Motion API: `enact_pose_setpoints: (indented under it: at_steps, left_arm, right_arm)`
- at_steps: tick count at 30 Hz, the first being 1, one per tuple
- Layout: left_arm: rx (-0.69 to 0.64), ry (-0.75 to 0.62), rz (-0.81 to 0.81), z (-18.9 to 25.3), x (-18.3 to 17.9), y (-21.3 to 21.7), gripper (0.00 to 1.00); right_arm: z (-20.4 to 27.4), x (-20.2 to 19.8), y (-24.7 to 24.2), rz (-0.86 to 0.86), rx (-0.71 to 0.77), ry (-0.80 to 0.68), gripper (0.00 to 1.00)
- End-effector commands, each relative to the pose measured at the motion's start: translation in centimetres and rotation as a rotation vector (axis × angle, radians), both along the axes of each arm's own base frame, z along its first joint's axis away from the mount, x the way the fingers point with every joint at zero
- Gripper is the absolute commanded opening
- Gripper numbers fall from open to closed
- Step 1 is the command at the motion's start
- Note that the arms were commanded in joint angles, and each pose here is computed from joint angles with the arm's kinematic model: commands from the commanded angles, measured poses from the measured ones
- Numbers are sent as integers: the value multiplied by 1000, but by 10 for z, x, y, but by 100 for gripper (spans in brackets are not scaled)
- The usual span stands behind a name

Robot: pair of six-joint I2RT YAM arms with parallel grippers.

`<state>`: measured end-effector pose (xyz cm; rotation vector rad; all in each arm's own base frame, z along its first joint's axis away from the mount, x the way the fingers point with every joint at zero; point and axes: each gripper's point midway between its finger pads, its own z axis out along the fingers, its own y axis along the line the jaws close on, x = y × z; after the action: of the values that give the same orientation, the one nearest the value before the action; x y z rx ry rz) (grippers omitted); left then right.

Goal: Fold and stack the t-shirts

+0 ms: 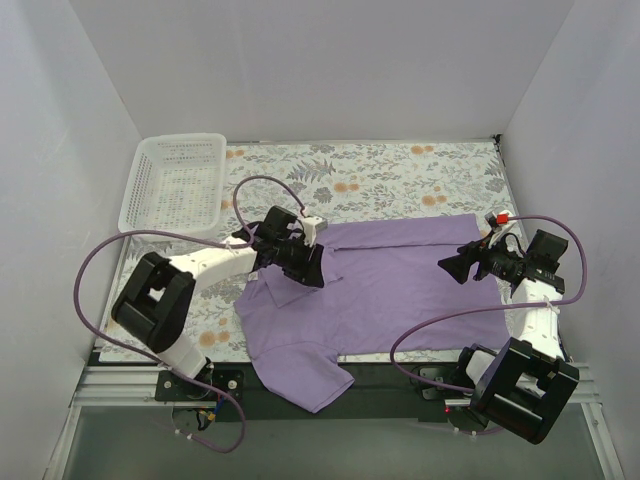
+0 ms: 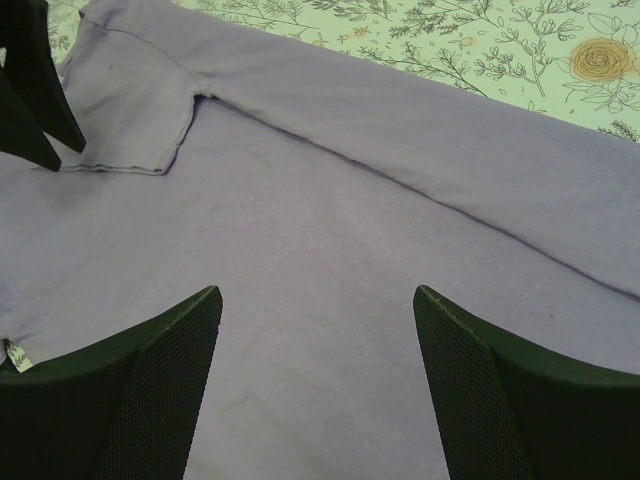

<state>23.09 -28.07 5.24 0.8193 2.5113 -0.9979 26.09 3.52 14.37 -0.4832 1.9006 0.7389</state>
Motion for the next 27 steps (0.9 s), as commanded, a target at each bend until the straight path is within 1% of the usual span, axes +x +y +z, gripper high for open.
enact_pose_setpoints:
  at_steps: [1,4,5,7,8,9,11,12,14,15,18,20,23,24,26,27]
  left_arm:
    - [-19,-207,97,44,31,5,40]
    - [24,-246,176,46,49,10,42]
    - [73,-258,262,42,61,20,43]
    - [109,-265,365,41,74,35,45]
    - [123,-264,465,42,83,46,46]
    - [121,-261,538,44,91,59,47]
    - [78,-263,638,53,97,76,52]
    - [54,-250,729,57,105,92,54]
    - [33,-254,804,62,109,109,59]
    - [34,-247,859,61,115,123,59]
    - [60,-250,908,58,124,136,57]
    - [67,-245,914,56,133,136,55]
    - [120,-262,944,48,147,145,51]
    - [119,-273,952,52,154,146,49]
    - [139,-281,956,49,160,150,47]
    - [137,-293,962,53,164,151,45]
  right_arm:
    - [3,-3,4,18,20,-2,84]
    - [3,-3,4,17,18,-4,84]
    - [3,-3,4,17,16,-6,84]
    - [3,-3,4,14,8,-9,84]
    - [4,-3,3,14,5,-12,84]
    - [4,-3,3,14,3,-15,84]
    - [4,-3,3,14,2,-16,84]
    - [4,-3,3,15,3,-16,84]
    - [3,-3,4,17,10,-8,84]
    - [3,-3,4,18,14,-5,84]
    - [2,-3,3,17,11,-4,84]
    - [2,-3,3,16,10,-4,84]
    - [1,-1,1,8,-5,-3,84]
    - [0,1,-2,-4,-18,1,84]
    - [-1,10,-11,-35,-37,23,84]
    - [-4,17,-22,-81,-69,48,83]
